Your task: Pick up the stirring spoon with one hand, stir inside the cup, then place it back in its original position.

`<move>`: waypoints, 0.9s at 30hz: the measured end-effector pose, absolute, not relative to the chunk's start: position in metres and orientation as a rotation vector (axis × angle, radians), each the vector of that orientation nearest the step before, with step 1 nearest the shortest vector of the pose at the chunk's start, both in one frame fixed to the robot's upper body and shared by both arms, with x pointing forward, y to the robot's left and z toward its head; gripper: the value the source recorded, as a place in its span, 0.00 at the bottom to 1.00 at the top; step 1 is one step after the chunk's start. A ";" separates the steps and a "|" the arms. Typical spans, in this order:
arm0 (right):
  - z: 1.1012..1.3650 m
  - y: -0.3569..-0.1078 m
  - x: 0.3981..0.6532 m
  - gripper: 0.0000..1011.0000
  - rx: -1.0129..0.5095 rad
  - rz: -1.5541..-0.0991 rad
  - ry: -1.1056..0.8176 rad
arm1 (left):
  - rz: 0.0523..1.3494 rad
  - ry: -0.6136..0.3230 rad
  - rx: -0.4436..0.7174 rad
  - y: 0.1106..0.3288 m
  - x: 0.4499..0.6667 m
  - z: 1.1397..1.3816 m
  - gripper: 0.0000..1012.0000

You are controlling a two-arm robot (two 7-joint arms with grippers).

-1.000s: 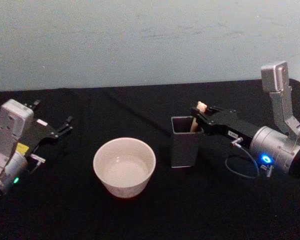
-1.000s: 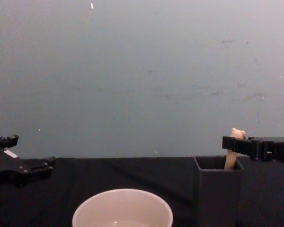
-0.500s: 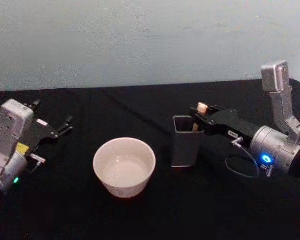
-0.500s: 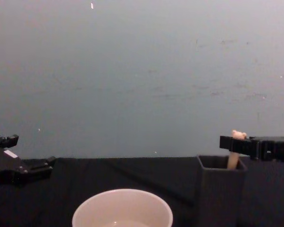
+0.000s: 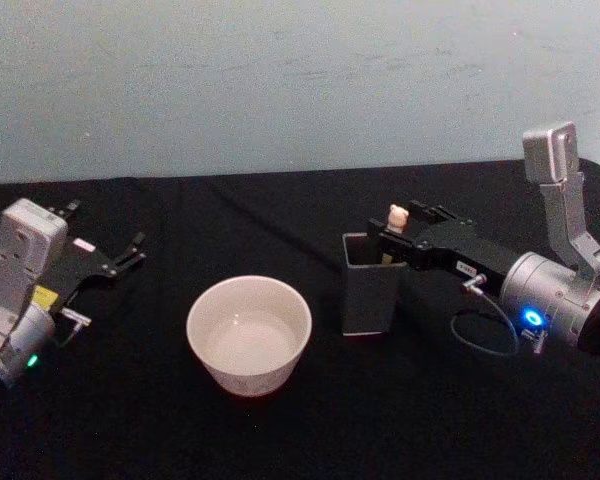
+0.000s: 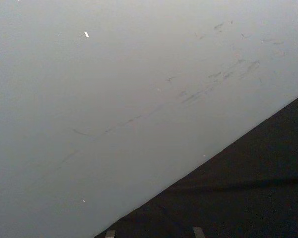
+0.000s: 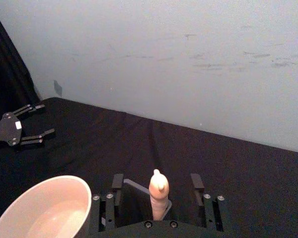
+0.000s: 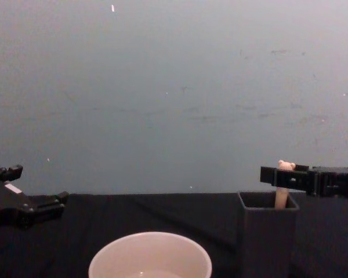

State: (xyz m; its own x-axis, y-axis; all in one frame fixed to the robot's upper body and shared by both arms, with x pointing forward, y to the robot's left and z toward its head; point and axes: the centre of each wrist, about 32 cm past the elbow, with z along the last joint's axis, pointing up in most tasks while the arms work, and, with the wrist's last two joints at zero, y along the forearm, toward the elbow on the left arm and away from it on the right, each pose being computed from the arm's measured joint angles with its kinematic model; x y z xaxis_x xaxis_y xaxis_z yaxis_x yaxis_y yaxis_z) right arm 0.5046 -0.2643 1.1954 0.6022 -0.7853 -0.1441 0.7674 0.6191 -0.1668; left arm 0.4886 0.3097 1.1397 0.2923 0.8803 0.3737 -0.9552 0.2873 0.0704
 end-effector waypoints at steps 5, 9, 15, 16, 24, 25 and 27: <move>1.196 -0.262 0.504 0.94 -0.073 -0.920 0.162 | 1.248 -0.285 0.304 0.310 0.489 1.140 0.99; 1.201 -0.260 0.504 0.99 -0.029 -0.961 0.105 | 1.248 -0.285 0.304 0.310 0.489 1.140 0.99; 1.207 -0.252 0.504 0.99 0.058 -1.117 -0.015 | 1.248 -0.285 0.304 0.310 0.489 1.140 0.99; 1.207 -0.250 0.504 0.99 0.066 -1.162 -0.043 | 1.248 -0.285 0.304 0.310 0.489 1.140 0.99; 1.179 -0.244 0.505 0.99 -0.016 -1.348 -0.063 | 1.248 -0.285 0.304 0.310 0.489 1.140 0.99; 1.171 -0.244 0.505 0.99 -0.044 -1.366 -0.049 | 1.248 -0.285 0.304 0.310 0.489 1.140 0.99; 1.162 -0.245 0.504 0.99 -0.074 -1.380 -0.035 | 1.248 -0.285 0.304 0.310 0.489 1.140 0.99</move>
State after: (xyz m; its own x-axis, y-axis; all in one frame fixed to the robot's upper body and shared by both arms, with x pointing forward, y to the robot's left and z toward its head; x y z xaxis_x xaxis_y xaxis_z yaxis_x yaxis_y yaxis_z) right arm 0.5042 -0.2451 1.1619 0.1893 -0.9795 0.0685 0.9817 0.1874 -0.0324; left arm 0.4886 0.3097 1.1398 0.2923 0.8803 0.3737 -0.9552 0.2874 0.0703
